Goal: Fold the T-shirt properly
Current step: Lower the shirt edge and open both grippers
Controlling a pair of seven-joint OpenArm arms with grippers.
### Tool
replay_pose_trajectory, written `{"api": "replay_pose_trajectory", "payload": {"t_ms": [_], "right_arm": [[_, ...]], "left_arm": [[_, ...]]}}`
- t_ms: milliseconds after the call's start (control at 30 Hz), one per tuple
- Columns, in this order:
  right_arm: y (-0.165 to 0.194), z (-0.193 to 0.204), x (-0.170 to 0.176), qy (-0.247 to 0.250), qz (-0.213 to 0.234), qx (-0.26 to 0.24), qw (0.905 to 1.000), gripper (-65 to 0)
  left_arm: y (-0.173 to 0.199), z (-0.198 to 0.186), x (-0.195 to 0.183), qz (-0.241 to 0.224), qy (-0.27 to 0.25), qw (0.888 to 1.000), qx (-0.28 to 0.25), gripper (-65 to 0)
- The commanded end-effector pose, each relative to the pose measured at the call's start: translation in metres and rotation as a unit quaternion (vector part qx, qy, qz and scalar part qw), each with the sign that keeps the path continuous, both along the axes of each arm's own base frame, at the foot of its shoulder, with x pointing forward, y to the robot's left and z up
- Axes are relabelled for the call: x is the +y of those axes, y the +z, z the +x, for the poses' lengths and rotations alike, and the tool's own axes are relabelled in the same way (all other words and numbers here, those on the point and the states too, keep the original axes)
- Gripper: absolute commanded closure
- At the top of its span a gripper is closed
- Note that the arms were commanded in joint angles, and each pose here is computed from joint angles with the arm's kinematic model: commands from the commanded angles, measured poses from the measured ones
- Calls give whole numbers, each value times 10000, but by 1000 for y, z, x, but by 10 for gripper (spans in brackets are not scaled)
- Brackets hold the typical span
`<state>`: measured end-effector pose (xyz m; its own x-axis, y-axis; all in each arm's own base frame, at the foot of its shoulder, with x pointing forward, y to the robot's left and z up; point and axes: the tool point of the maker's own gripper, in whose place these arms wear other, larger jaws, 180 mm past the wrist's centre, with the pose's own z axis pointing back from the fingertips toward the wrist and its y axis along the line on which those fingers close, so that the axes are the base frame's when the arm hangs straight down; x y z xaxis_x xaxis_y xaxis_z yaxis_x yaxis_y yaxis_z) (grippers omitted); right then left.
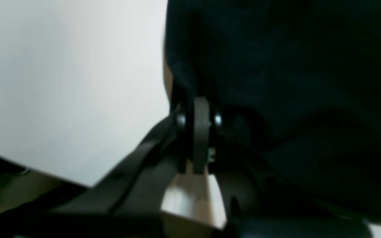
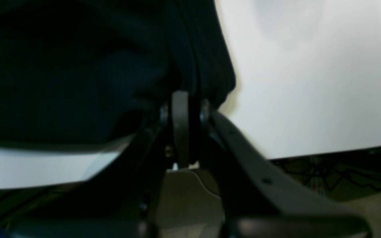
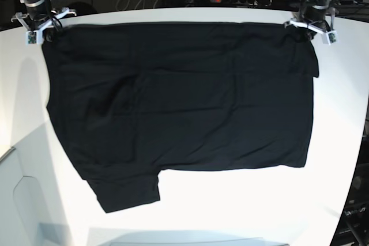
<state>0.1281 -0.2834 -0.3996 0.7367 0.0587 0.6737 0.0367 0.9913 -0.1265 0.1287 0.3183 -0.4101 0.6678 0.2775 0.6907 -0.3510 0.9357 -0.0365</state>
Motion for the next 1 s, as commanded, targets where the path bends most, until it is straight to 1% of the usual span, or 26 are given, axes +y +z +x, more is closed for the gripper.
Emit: {"api": "replay_pose_trajectory", "payload": {"t_ms": [0, 133, 200, 667, 700, 733, 800, 867, 933, 967], "right_arm": [[7, 2, -1, 119, -40, -114, 9999, 0], [7, 0, -2, 109, -38, -98, 9999, 0], [5, -4, 0, 138, -25, -36, 9999, 0], [7, -4, -2, 148, -63, -42, 9999, 0], [6, -4, -2, 155, -58, -34, 9999, 0], [6, -4, -1, 161, -54, -34, 9999, -3], [6, -4, -1, 162, -54, -42, 9998, -69], [8, -2, -1, 171, -62, -76, 9998, -152], [9, -2, -1, 166, -63, -100, 9998, -219], [10, -1, -2, 152, -70, -122, 9998, -244]], "left_arm": [[6, -4, 11, 133, 72, 9999, -31, -1], [4, -17, 29, 181, 371, 9991, 21, -1], [4, -17, 30, 184, 379, 9991, 29, -1], [4, -20, 32, 193, 382, 9991, 58, -7], [4, -21, 31, 199, 375, 9991, 70, -18], [6, -19, 32, 219, 361, 9991, 53, -42], [6, -20, 32, 219, 369, 9991, 50, -121], [6, -20, 31, 217, 370, 9991, 45, -218], [6, -20, 31, 217, 370, 9991, 45, -288], [6, -20, 31, 212, 383, 9990, 32, -309]]}}
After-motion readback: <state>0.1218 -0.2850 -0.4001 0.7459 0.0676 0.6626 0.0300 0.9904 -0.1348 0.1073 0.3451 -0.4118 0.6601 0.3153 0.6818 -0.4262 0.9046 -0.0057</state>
